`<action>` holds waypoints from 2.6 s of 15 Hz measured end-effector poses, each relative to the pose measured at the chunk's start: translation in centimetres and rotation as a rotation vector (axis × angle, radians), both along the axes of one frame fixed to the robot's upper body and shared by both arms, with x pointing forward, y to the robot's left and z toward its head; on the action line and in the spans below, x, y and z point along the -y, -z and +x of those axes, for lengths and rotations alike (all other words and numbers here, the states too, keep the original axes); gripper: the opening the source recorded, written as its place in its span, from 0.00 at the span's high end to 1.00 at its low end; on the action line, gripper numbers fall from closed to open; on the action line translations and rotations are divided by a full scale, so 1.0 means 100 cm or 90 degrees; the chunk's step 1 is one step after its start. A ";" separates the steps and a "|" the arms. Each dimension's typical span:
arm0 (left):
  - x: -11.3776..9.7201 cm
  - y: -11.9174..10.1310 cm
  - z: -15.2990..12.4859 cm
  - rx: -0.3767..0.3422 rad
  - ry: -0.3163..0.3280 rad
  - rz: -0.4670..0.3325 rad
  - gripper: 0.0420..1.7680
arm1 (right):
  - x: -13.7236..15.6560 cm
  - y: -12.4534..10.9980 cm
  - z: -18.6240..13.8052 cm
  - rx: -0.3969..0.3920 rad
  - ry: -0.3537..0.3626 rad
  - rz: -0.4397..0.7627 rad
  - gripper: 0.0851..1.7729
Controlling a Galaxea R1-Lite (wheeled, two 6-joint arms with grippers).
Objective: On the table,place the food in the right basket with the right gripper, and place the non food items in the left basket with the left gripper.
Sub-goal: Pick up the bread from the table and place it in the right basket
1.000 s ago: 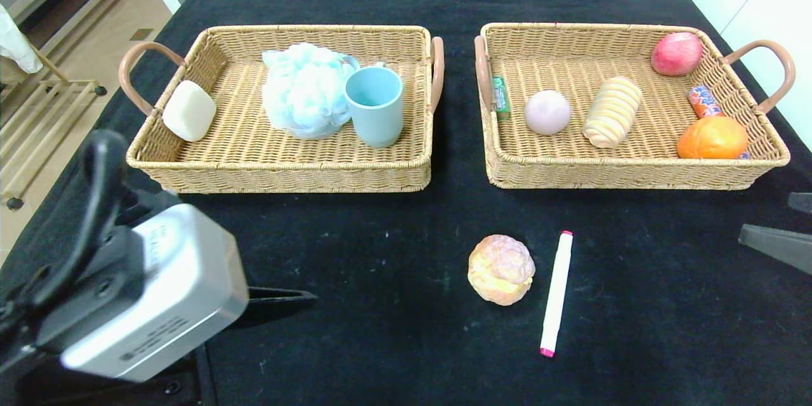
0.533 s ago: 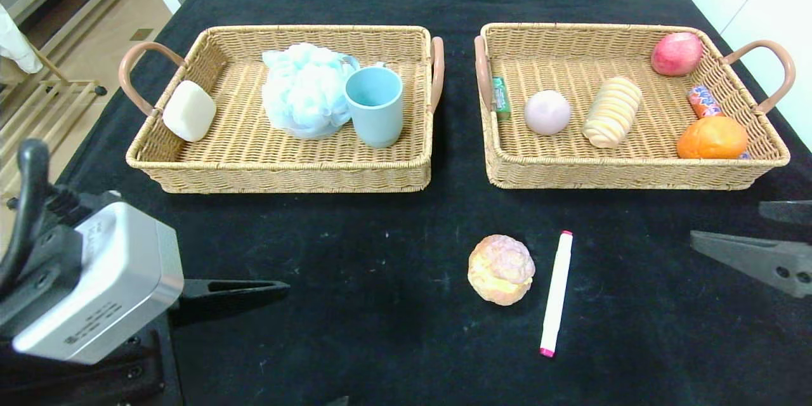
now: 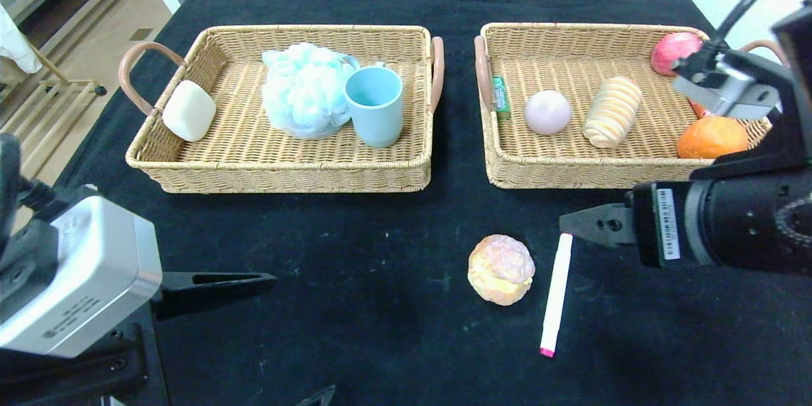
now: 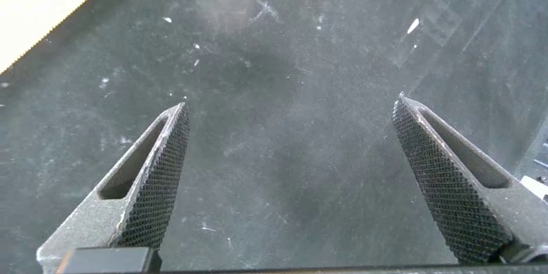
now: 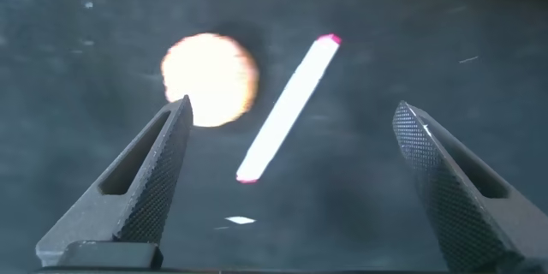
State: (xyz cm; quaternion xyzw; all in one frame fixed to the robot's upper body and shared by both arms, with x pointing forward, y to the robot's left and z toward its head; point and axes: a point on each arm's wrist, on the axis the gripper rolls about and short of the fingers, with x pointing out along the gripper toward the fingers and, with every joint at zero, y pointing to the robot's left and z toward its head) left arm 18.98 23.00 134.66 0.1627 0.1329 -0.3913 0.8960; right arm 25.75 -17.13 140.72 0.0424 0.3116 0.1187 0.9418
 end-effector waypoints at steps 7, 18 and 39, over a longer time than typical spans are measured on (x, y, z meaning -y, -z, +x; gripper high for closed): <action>-0.009 -0.009 -0.008 0.038 -0.002 -0.013 0.03 | -0.070 0.030 0.018 -0.086 -0.018 -0.039 0.04; -0.025 -0.017 -0.010 0.069 -0.043 -0.018 0.03 | -0.104 0.057 0.033 -0.099 0.004 -0.077 0.04; -0.036 -0.015 -0.005 0.086 -0.098 0.002 0.03 | -0.111 0.069 0.044 -0.111 0.018 -0.088 0.57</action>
